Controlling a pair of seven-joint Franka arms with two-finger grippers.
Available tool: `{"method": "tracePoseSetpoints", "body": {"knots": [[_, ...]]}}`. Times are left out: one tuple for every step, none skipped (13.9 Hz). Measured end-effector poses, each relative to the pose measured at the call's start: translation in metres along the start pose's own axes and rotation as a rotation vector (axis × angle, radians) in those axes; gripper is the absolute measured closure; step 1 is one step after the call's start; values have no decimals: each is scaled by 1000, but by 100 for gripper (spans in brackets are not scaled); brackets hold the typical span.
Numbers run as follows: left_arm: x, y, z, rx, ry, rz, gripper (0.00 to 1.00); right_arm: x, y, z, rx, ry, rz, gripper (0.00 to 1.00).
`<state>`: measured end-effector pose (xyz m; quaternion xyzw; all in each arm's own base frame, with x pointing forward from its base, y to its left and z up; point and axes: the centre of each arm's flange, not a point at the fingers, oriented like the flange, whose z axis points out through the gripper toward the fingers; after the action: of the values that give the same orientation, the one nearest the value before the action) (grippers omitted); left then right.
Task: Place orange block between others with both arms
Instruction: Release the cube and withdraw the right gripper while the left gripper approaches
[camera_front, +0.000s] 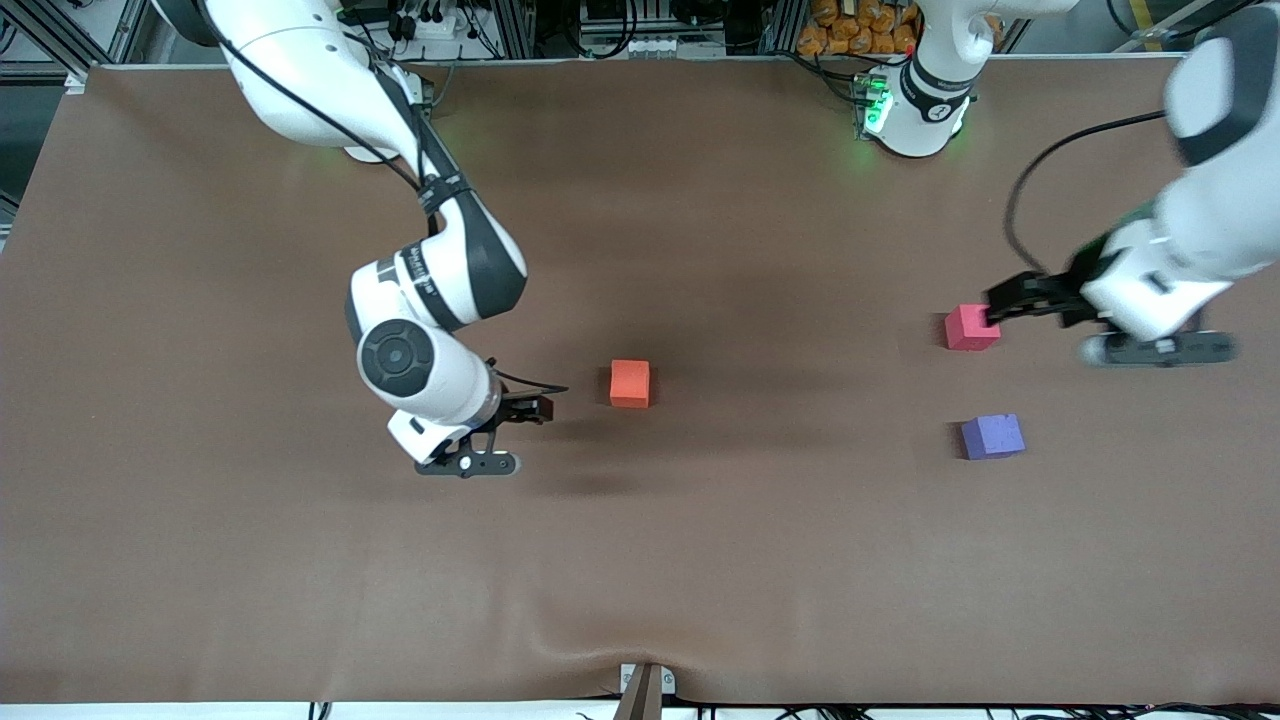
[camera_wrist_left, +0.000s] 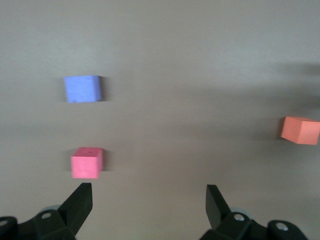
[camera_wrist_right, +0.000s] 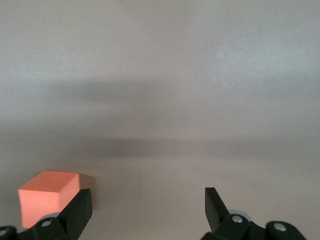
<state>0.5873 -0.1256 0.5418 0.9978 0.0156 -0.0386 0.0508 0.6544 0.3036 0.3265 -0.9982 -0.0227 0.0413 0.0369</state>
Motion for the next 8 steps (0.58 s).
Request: {"method": "tracePoseSetpoints", "body": {"knots": [[1,15,5,3,-3,3,0,6,16,-3,1,4,-33,0],[2,25,9,5,-8,3,0,13,34,-7,3,9,-60,0],[4,33,14,7,-11,-1,0,19,53,-11,6,14,-84,0],[7,41,20,9,-14,-5,0,25,71,-14,8,20,-105,0],[9,51,26,10,-15,-8,0,29,87,-18,10,27,-126,0],[11,64,34,11,-11,-15,0,32,100,-22,11,34,-149,0],[13,80,42,11,-5,-21,0,35,108,-24,11,43,-174,0],[13,97,51,10,2,-27,0,37,113,-26,3,54,-206,0]]}}
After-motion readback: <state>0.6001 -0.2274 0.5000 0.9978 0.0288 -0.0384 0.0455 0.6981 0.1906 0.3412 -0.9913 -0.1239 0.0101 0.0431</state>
